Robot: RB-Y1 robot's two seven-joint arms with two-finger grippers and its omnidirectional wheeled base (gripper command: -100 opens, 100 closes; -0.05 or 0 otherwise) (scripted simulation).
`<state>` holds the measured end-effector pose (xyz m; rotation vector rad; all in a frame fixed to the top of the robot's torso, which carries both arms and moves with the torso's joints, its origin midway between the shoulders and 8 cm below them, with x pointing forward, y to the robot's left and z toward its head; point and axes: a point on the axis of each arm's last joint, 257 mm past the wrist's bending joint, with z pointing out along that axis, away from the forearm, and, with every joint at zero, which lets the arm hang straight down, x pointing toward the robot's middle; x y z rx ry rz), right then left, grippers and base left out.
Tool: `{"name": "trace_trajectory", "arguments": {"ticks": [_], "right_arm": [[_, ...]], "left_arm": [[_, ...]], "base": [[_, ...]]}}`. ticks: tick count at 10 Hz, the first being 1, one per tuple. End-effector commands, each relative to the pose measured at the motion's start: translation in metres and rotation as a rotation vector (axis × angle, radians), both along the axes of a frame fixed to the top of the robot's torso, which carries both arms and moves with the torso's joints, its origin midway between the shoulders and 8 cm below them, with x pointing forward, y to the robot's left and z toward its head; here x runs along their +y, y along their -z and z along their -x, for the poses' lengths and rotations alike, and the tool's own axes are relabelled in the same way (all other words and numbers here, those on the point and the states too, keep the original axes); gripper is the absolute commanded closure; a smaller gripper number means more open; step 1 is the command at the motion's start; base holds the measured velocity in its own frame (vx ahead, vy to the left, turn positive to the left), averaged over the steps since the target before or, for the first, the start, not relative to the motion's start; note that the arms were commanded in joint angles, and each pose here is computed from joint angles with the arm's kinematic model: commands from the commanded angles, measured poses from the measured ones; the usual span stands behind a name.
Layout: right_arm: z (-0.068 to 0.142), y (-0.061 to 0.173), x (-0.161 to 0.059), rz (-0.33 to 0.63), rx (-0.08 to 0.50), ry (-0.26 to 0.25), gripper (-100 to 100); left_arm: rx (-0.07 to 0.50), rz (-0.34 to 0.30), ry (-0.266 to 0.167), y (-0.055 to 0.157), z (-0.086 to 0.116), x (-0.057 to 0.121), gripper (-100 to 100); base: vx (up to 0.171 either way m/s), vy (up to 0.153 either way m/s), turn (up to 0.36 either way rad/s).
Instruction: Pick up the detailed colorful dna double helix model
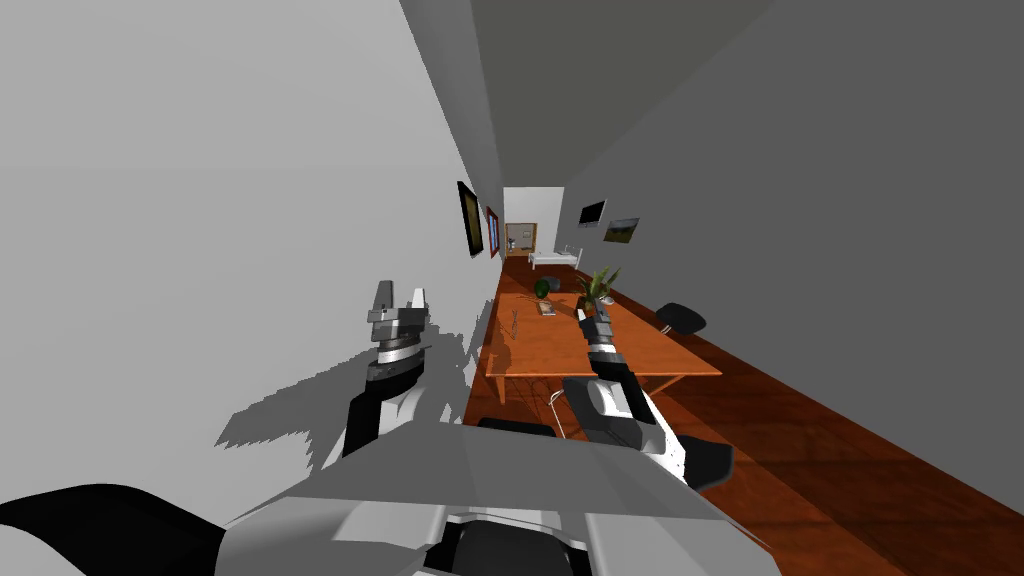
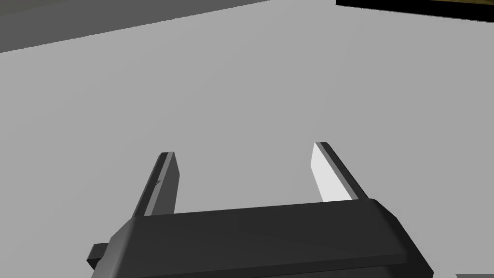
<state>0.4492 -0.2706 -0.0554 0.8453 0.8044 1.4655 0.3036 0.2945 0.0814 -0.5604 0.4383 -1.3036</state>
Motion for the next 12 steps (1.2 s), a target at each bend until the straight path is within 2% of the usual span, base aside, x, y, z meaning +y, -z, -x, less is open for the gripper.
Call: {"name": "trace_trajectory", "arguments": {"ticks": [1, 2, 3, 4, 6, 9, 10, 11, 12], "right_arm": [[-0.007, 0.013, -0.004, -0.022, 0.031, -0.010, -100], [-0.018, 0.018, -0.003, -0.063, 0.046, -0.036, -100], [-0.020, 0.029, -0.005, -0.063, 0.068, -0.031, -100], [-0.030, 0.029, -0.003, -0.106, 0.074, -0.059, -100], [-0.034, 0.045, -0.007, -0.107, 0.106, -0.050, -100], [-0.058, 0.064, -0.008, -0.198, 0.157, -0.089, -100], [-0.060, 0.077, -0.010, -0.199, 0.183, -0.081, -100], [-0.070, 0.075, -0.009, -0.246, 0.187, -0.105, -100], [-0.072, 0.092, -0.012, -0.248, 0.218, -0.094, -100]], "left_arm": [[0.000, 0.000, 0.000, 0.000, 0.000, 0.000, 0], [0.000, 0.000, 0.000, 0.000, 0.000, 0.000, 0], [0.000, 0.000, 0.000, 0.000, 0.000, 0.000, 0], [0.000, 0.000, 0.000, 0.000, 0.000, 0.000, 0], [0.000, 0.000, 0.000, 0.000, 0.000, 0.000, 0], [0.000, 0.000, 0.000, 0.000, 0.000, 0.000, 0], [0.000, 0.000, 0.000, 0.000, 0.000, 0.000, 0], [0.000, 0.000, 0.000, 0.000, 0.000, 0.000, 0], [0.000, 0.000, 0.000, 0.000, 0.000, 0.000, 0]], "base": [[-0.030, -0.034, 0.040], [-0.039, -0.030, 0.069], [-0.030, -0.027, 0.038], [-0.039, -0.032, 0.066], [-0.023, -0.024, 0.017], [-0.030, -0.029, 0.060], [-0.029, -0.030, 0.038], [-0.037, -0.025, 0.074], [-0.032, -0.021, 0.041]]}}
